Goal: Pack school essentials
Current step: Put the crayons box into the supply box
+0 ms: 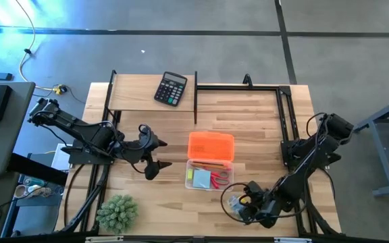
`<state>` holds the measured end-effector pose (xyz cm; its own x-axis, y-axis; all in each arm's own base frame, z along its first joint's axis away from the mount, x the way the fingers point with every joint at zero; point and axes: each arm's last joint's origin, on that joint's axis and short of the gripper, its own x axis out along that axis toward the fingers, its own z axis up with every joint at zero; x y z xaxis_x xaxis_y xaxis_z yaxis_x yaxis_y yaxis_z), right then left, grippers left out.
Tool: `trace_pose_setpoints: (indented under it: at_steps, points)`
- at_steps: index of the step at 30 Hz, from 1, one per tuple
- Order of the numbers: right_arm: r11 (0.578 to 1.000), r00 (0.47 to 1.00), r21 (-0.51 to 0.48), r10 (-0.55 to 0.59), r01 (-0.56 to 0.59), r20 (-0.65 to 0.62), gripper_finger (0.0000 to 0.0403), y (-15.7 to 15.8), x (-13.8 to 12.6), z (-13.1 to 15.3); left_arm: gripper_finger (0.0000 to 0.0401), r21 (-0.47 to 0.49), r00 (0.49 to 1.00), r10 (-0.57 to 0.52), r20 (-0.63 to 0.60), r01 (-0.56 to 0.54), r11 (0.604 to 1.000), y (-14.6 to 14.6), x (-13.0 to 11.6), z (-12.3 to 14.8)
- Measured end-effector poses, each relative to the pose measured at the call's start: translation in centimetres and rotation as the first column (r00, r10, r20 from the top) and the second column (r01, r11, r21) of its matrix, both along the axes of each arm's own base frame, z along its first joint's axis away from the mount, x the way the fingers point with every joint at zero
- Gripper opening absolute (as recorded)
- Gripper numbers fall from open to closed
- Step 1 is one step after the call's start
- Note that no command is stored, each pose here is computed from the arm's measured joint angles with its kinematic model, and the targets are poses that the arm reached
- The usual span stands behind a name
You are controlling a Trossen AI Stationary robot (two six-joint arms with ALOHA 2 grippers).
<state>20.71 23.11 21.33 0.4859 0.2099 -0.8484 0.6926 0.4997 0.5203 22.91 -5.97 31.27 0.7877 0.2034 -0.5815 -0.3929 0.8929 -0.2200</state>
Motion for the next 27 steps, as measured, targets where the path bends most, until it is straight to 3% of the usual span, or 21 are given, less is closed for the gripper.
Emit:
trace_pose_setpoints:
  at_steps: [10,15,21,27]
  points:
    - [0.989,0.983,-0.123,0.096,-0.077,0.156,0.0103,-2.6,3.7,0.7,0.0397,-0.035,1.0,-0.002,-0.007,0.002,0.999,0.0,0.0,-0.1]
    - [0.957,0.96,-0.258,0.186,-0.13,0.207,0.0103,-4.3,5.9,2.5,0.0397,-0.052,1.0,-0.024,-0.013,0.023,0.998,-0.1,0.0,-0.1]
    - [0.862,0.953,-0.481,0.263,-0.162,0.15,0.0103,-7.0,7.5,4.6,0.0397,-0.049,1.0,-0.026,-0.013,0.025,0.998,-0.1,0.0,-0.1]
    - [0.718,0.939,-0.645,0.343,-0.262,0.0,0.0103,-8.8,7.6,4.7,0.0397,-0.038,0.999,-0.032,-0.015,0.032,0.999,-0.1,0.0,-0.1]
